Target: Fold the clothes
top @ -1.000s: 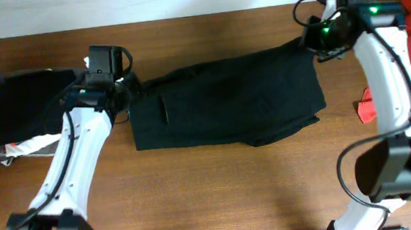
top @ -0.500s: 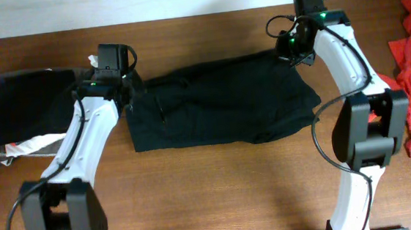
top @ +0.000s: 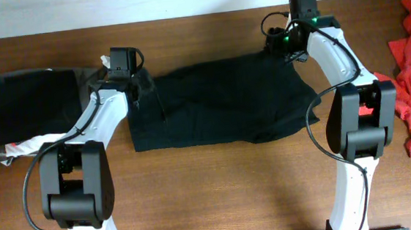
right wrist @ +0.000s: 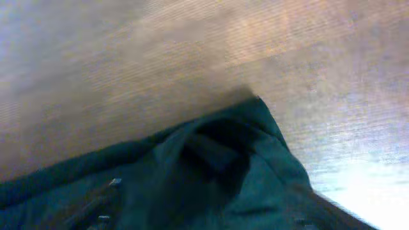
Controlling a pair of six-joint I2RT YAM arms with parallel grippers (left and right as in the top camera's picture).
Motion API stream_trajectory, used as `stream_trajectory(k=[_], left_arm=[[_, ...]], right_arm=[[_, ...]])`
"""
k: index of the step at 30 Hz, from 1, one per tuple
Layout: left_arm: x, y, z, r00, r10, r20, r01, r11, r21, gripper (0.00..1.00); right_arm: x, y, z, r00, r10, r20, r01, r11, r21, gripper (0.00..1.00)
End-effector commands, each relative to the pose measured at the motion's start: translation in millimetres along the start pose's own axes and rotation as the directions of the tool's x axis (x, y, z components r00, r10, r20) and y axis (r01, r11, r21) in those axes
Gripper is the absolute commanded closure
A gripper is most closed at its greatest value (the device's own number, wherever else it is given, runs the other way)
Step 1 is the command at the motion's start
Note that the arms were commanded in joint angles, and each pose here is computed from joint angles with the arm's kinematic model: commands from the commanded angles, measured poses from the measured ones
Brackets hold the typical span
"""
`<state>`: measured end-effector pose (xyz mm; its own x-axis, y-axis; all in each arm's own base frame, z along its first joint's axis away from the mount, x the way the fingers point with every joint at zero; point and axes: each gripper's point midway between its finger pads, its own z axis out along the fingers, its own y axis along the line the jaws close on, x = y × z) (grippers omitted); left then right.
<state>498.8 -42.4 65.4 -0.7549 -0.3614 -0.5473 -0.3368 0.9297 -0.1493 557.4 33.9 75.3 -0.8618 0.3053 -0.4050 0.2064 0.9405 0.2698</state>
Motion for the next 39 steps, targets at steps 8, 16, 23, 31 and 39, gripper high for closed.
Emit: stream_trajectory(k=[8, 16, 23, 31, 39], left_arm=[[-74.0, -27.6, -95.0, 0.987, -0.006, 0.163, -0.012, 0.994, 0.11, 0.25], [-18.1, -37.9, -64.4, 0.998, 0.067, -0.013, -0.065, 0.993, 0.094, 1.0], [16.2, -39.8, -15.5, 0.989, 0.099, -0.108, -0.093, 0.994, 0.06, 1.0], [24.7, -43.9, 26.5, 0.99, 0.098, -0.1, -0.092, 0.994, 0.064, 1.0], [35.5, -45.6, 54.0, 0.99, 0.101, -0.103, -0.095, 0.993, 0.065, 1.0]], right_arm=[[-33.6, 25.4, -87.7, 0.996, -0.083, 0.017, 0.083, 0.996, -0.042, 0.32], [20.1, 14.4, -73.4, 0.979, -0.055, -0.195, 0.056, 0.998, 0.0, 0.96], [42.3, 6.9, -41.1, 0.97, -0.05, -0.239, 0.053, 0.999, 0.009, 0.96], [32.3, 4.9, 10.0, 0.992, -0.079, -0.1, 0.076, 0.997, -0.029, 0.96], [17.8, 5.3, 47.7, 0.989, -0.116, 0.092, 0.123, 0.989, -0.077, 0.87]])
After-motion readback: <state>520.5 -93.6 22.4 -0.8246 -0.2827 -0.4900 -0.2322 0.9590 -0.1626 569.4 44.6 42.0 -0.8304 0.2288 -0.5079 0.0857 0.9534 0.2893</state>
